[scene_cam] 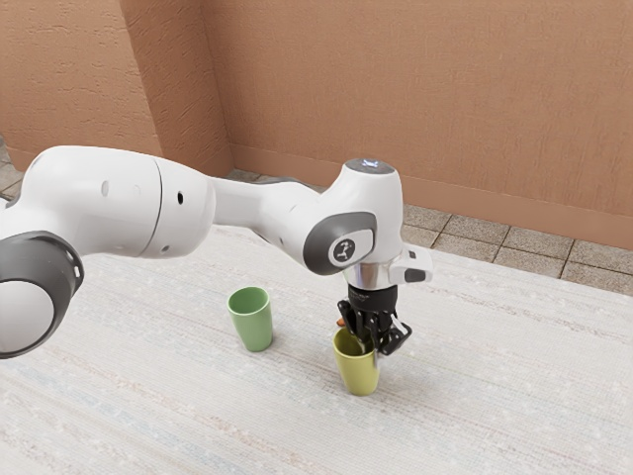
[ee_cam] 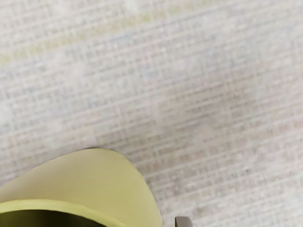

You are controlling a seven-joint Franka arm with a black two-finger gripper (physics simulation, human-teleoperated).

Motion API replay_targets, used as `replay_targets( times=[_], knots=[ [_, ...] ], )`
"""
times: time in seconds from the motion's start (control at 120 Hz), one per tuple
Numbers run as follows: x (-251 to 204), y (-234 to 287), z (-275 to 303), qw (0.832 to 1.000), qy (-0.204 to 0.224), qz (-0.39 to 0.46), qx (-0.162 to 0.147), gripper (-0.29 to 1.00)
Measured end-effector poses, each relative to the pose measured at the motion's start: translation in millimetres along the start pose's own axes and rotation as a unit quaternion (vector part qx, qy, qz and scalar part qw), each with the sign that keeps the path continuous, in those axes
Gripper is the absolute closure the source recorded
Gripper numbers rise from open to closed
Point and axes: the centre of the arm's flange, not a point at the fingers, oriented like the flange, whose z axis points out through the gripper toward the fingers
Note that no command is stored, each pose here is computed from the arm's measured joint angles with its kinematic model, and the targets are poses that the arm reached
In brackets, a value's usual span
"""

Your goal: Place the right cup onto the left cup

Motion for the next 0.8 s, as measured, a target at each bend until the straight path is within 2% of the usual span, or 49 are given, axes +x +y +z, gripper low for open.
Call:
replay_targets(
  times=[0.183,0.433,0.8],
  knots=[
    [-1,0,0,1.000,-0.002,-0.005,0.002,0.74],
    [-4,-7,-16,1.000,-0.001,-0.018,0.008,0.77],
    [-21,-41,-84,0.998,0.019,-0.044,0.044,0.78]
  ],
)
